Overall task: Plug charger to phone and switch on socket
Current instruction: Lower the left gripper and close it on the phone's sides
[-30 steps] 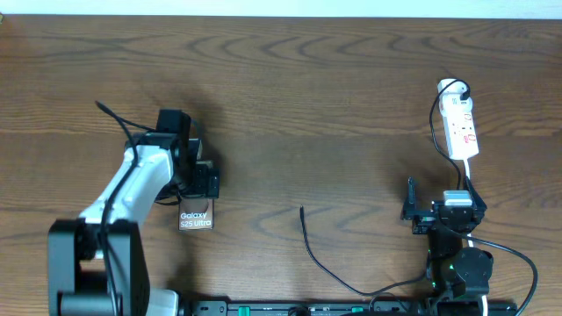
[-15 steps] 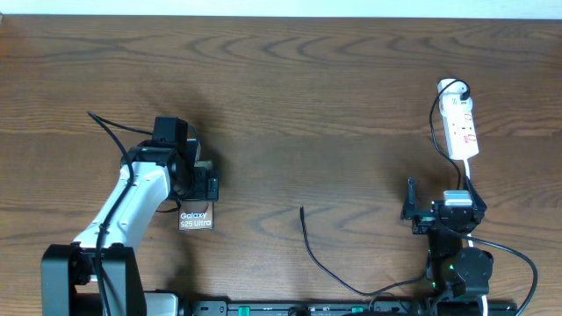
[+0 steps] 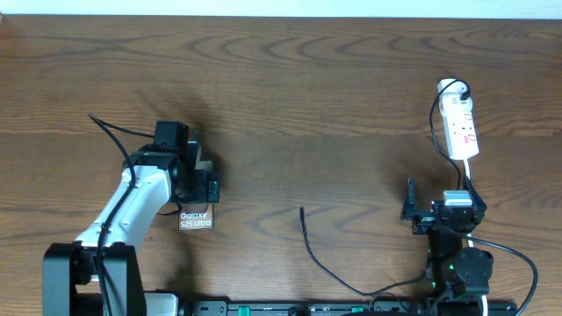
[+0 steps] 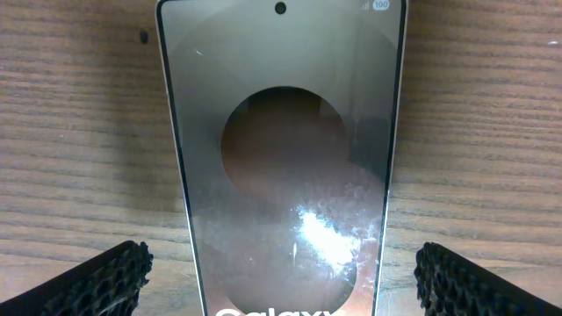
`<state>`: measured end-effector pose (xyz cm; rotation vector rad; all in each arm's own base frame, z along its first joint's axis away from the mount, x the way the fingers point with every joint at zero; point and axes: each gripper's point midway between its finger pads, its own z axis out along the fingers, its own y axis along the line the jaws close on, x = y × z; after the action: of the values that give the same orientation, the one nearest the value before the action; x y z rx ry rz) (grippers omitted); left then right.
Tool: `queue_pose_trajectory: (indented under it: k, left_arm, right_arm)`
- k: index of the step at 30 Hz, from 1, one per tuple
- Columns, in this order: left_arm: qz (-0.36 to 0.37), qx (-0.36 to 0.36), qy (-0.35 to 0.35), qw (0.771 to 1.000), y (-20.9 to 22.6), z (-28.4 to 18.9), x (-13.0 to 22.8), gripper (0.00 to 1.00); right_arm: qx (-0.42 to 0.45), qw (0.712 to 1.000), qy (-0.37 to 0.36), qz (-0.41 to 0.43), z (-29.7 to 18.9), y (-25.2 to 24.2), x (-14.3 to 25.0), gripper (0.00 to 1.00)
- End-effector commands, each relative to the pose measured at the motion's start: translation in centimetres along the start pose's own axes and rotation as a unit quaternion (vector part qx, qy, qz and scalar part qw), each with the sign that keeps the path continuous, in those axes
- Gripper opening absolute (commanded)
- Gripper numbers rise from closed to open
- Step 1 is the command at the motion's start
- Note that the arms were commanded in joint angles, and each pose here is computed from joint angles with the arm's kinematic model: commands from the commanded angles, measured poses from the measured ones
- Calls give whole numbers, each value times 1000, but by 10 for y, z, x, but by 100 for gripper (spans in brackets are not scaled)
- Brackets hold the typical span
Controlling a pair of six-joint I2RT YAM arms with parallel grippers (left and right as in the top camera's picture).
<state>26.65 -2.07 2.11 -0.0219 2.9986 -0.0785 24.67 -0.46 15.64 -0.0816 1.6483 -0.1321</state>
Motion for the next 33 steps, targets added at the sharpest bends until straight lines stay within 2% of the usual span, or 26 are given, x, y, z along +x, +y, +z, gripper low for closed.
queue_pose_trajectory:
  k: [1,21,33]
  left_arm:
    - [-1,-1,1,1000,0,3,4,99]
    - [-4,1,-22,1000,0,8,-4,98]
    - [-20,0,-2,1000,1,14,10,98]
  right_arm:
    - [6,1000,3,7,0,-2,2,99]
    - [6,1000,3,7,0,-2,2,99]
    - [6,1000,3,7,0,-2,2,99]
